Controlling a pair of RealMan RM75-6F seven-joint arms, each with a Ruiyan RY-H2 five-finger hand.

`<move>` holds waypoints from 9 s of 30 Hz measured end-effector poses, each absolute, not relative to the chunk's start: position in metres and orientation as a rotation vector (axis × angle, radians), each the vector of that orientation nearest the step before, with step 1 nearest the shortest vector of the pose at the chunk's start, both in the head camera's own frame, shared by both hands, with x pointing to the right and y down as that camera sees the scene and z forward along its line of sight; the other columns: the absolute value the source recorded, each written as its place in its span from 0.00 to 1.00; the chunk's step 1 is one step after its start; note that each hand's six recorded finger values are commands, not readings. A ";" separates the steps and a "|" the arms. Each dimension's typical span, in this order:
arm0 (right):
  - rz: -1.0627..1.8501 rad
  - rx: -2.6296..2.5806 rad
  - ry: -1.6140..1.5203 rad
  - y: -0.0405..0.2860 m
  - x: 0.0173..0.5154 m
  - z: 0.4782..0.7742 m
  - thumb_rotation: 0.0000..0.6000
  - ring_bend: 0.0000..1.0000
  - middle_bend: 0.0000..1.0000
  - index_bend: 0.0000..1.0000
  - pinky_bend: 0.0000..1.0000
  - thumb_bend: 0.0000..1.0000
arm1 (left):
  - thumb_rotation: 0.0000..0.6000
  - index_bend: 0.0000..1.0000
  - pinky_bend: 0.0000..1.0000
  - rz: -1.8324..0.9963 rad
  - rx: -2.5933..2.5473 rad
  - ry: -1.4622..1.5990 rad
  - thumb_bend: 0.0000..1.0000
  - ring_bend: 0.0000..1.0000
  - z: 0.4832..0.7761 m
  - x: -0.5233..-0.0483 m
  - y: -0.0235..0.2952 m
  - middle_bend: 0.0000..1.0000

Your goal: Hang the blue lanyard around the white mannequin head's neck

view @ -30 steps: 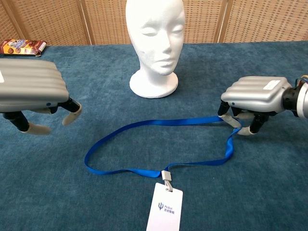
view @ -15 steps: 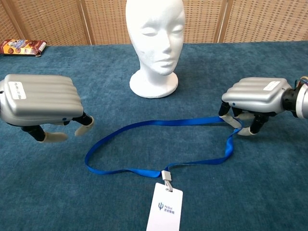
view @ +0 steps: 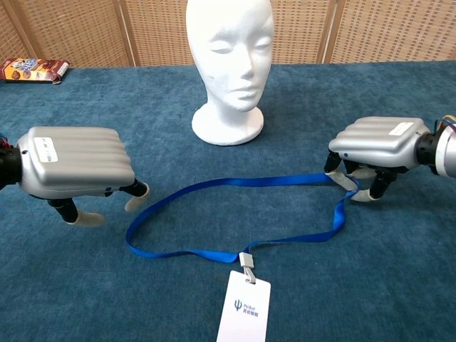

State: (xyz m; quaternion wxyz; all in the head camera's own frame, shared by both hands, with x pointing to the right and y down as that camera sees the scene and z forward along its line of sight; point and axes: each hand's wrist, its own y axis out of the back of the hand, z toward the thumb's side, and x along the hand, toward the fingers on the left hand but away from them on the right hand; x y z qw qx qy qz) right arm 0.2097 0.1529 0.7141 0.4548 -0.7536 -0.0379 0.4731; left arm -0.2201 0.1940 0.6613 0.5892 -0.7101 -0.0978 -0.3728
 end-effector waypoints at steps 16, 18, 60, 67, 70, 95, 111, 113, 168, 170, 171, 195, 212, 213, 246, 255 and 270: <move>1.183 -1.866 -0.102 0.151 0.214 0.717 1.00 1.00 0.97 0.66 1.00 0.46 | 1.00 0.42 1.00 -0.838 -1.661 -0.241 0.33 1.00 0.674 -0.203 0.200 1.00; 1.185 -1.865 -0.103 0.151 0.214 0.718 1.00 1.00 0.97 0.66 1.00 0.46 | 1.00 0.42 1.00 -0.836 -1.661 -0.241 0.33 1.00 0.675 -0.202 0.200 1.00; 1.210 -1.887 -0.117 0.152 0.219 0.722 1.00 1.00 0.97 0.67 1.00 0.46 | 1.00 0.50 1.00 -0.847 -1.663 -0.218 0.35 1.00 0.695 -0.186 0.201 1.00; 1.212 -1.888 -0.117 0.152 0.219 0.723 1.00 1.00 0.97 0.67 1.00 0.46 | 1.00 0.55 1.00 -0.853 -1.670 -0.212 0.38 1.00 0.696 -0.186 0.200 1.00; 1.213 -1.889 -0.117 0.152 0.219 0.724 1.00 1.00 0.97 0.68 1.00 0.46 | 1.00 0.56 1.00 -0.853 -1.670 -0.210 0.38 1.00 0.697 -0.186 0.201 1.00; 1.203 -1.941 -0.245 0.148 0.217 0.712 1.00 1.00 0.97 0.72 1.00 0.47 | 1.00 0.60 1.00 -0.889 -1.670 -0.146 0.43 1.00 0.692 -0.197 0.193 1.00; 1.076 -2.019 -0.529 0.131 0.212 0.652 1.00 1.00 0.97 0.72 1.00 0.47 | 1.00 0.61 1.00 -0.926 -1.675 0.135 0.43 1.00 0.637 -0.224 0.153 1.00; 1.064 -2.021 -0.548 0.129 0.212 0.646 1.00 1.00 0.97 0.72 1.00 0.47 | 1.00 0.61 1.00 -0.927 -1.673 0.169 0.43 1.00 0.629 -0.228 0.148 1.00; 0.890 -1.996 -1.060 -0.014 0.227 0.518 1.00 1.00 0.97 0.72 1.00 0.47 | 1.00 0.61 1.00 -0.863 -1.405 0.660 0.43 1.00 0.478 -0.242 0.046 1.00; 0.897 -1.993 -1.069 -0.020 0.226 0.519 1.00 1.00 0.97 0.72 1.00 0.47 | 1.00 0.61 1.00 -0.875 -1.401 0.669 0.43 1.00 0.479 -0.243 0.042 1.00; 0.901 -1.992 -1.072 -0.023 0.225 0.519 1.00 1.00 0.97 0.72 1.00 0.47 | 1.00 0.61 1.00 -0.880 -1.398 0.671 0.43 1.00 0.480 -0.243 0.040 1.00; 1.033 -1.904 -1.096 -0.080 0.212 0.542 1.00 1.00 0.97 0.72 1.00 0.47 | 1.00 0.61 1.00 -0.960 -1.342 0.681 0.43 1.00 0.498 -0.230 0.011 1.00; 1.125 -1.849 -1.081 -0.100 0.203 0.560 1.00 1.00 0.97 0.73 1.00 0.47 | 1.00 0.61 1.00 -1.011 -1.321 0.673 0.43 1.00 0.518 -0.229 0.000 1.00; 1.127 -1.848 -1.078 -0.101 0.202 0.562 1.00 1.00 0.97 0.73 1.00 0.47 | 1.00 0.61 1.00 -1.014 -1.322 0.674 0.43 1.00 0.519 -0.230 0.000 1.00; 1.186 -1.845 -0.987 -0.104 0.166 0.591 1.00 1.00 0.97 0.73 1.00 0.46 | 1.00 0.61 1.00 -1.070 -1.318 0.655 0.43 1.00 0.544 -0.223 -0.012 1.00; 1.212 -1.836 -0.960 -0.103 0.165 0.597 1.00 1.00 0.97 0.73 1.00 0.46 | 1.00 0.61 1.00 -1.076 -1.316 0.620 0.43 1.00 0.549 -0.219 -0.009 1.00; 1.247 -1.818 -0.957 -0.107 0.170 0.599 1.00 1.00 0.97 0.69 1.00 0.45 | 1.00 0.61 1.00 -1.085 -1.292 0.605 0.42 1.00 0.551 -0.215 -0.014 1.00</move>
